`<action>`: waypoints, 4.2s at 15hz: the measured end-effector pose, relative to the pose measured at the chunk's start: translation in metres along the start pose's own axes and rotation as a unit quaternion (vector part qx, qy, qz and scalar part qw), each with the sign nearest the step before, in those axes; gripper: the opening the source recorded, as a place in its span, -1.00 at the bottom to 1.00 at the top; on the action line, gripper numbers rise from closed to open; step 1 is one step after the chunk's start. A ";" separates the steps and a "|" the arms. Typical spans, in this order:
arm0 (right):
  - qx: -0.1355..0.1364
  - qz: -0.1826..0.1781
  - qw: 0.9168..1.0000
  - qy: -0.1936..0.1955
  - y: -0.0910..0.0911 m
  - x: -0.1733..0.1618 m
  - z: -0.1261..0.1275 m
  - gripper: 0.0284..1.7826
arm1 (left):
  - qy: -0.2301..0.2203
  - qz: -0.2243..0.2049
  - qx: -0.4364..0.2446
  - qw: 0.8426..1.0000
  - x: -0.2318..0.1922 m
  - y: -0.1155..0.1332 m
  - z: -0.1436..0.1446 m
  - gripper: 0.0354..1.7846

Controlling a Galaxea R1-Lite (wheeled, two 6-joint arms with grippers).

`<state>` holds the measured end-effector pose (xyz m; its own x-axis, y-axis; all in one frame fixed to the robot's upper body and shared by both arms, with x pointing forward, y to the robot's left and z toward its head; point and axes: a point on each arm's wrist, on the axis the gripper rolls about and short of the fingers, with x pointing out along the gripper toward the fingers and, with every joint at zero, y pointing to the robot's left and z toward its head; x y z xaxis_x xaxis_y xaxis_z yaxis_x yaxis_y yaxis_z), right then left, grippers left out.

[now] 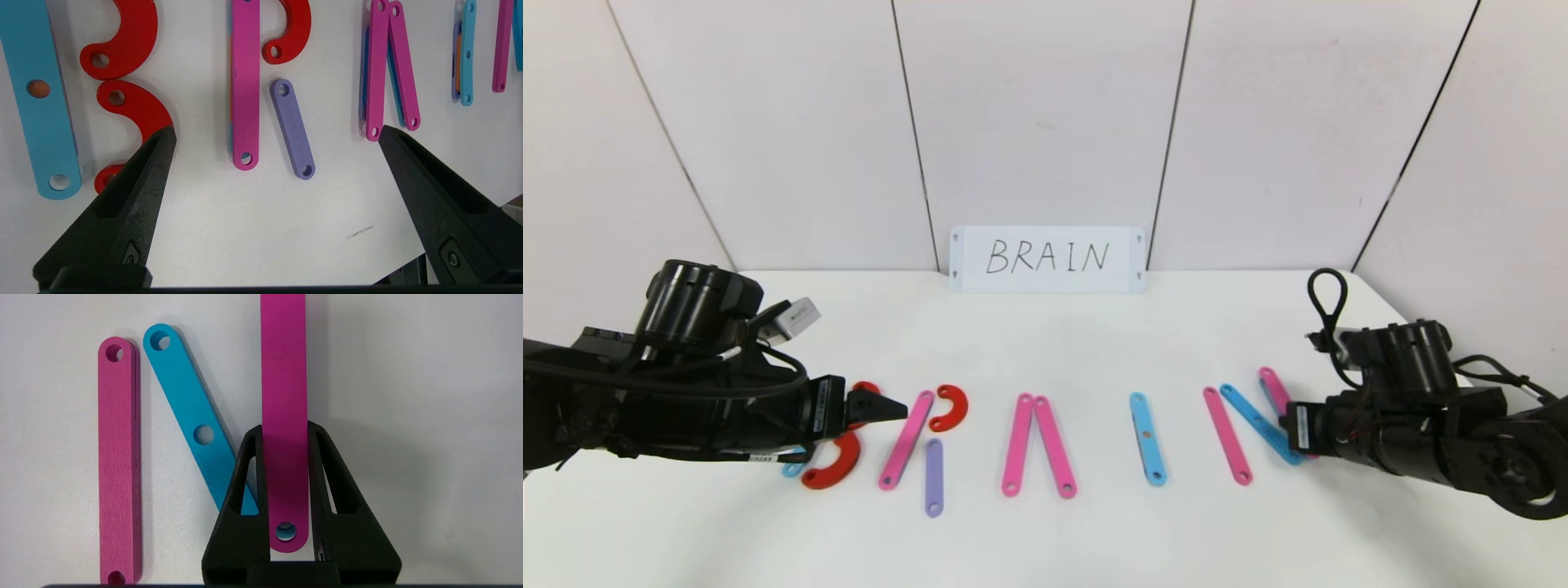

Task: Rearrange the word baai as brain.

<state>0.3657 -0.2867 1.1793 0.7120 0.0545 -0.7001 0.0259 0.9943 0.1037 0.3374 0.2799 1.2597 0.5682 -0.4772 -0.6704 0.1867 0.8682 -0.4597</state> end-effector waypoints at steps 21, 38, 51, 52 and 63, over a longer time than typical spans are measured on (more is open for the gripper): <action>0.007 -0.001 1.000 -0.001 -0.004 -0.002 0.000 -0.10 | 0.001 0.000 0.000 1.000 0.001 0.000 0.000 0.95; -0.010 0.018 0.998 -0.052 0.002 -0.023 0.015 0.95 | -0.002 0.000 0.004 1.000 0.001 -0.001 -0.001 0.95; -0.028 0.030 0.998 -0.038 0.013 -0.062 0.025 0.95 | -0.100 0.006 0.088 0.991 -0.032 -0.008 -0.009 0.95; -0.030 0.034 0.998 -0.043 0.014 -0.066 0.027 0.95 | -0.101 0.006 0.094 0.990 -0.036 -0.008 -0.014 0.95; -0.028 0.049 0.991 -0.120 -0.001 -0.166 0.002 0.95 | -0.212 0.029 0.183 0.960 -0.134 -0.026 -0.081 0.95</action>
<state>0.2487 -0.2966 1.2968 0.8555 0.1348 -0.5000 -0.0866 0.9892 0.1184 0.1918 0.3106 1.3145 0.8464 -0.3956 -0.3565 0.3696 0.9184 -0.1414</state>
